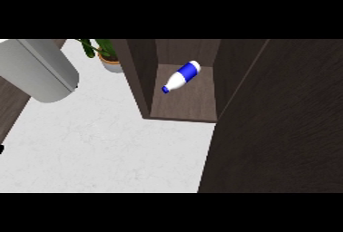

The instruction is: Pick up the bottled water, place it into the cabinet and close the cabinet

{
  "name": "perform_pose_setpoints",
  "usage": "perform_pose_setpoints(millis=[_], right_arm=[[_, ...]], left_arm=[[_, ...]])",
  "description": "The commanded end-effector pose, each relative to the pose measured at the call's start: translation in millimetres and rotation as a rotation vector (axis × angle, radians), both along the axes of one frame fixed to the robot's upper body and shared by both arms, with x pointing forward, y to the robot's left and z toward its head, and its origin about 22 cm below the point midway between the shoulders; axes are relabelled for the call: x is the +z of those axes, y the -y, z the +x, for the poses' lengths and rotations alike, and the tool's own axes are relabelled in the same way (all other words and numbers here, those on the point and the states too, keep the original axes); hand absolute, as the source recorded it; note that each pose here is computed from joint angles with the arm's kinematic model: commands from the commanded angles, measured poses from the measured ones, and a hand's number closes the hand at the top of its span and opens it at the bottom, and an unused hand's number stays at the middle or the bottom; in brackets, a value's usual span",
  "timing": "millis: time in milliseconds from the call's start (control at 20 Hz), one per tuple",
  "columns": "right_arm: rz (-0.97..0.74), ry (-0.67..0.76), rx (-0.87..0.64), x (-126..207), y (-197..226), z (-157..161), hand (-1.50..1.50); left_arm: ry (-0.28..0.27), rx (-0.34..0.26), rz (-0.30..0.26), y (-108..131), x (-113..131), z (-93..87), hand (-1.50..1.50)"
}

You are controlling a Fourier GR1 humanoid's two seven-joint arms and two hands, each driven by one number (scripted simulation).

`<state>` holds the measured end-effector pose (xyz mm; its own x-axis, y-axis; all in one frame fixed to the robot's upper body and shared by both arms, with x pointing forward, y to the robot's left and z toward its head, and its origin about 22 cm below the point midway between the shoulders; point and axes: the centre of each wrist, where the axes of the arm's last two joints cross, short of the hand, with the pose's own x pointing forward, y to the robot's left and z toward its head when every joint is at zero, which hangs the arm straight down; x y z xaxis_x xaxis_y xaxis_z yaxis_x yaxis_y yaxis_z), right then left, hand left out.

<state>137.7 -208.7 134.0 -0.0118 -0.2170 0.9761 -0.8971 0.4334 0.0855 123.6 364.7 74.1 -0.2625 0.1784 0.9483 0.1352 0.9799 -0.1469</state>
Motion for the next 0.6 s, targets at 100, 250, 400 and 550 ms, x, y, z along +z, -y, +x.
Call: perform_pose_setpoints(millis=[100,250,400,550], right_arm=[[-0.035,0.158,-0.037,38.5,-28.7,-5.4,1.50],[-0.029,0.145,-0.031,44.1,-44.1,0.9,1.50],[-0.018,0.118,-0.048,45.8,-61.8,16.9,1.50],[0.020,0.085,-0.071,49.9,-80.4,23.8,1.50]], left_arm=[[0.009,-0.011,0.012,-14.9,4.8,-4.5,-1.50],[0.014,-0.021,-0.005,-18.0,7.1,-6.1,-1.50],[0.024,-0.032,0.013,-21.8,11.6,-6.9,-1.50],[0.037,-0.037,0.001,-30.1,15.3,-5.0,-1.50]])
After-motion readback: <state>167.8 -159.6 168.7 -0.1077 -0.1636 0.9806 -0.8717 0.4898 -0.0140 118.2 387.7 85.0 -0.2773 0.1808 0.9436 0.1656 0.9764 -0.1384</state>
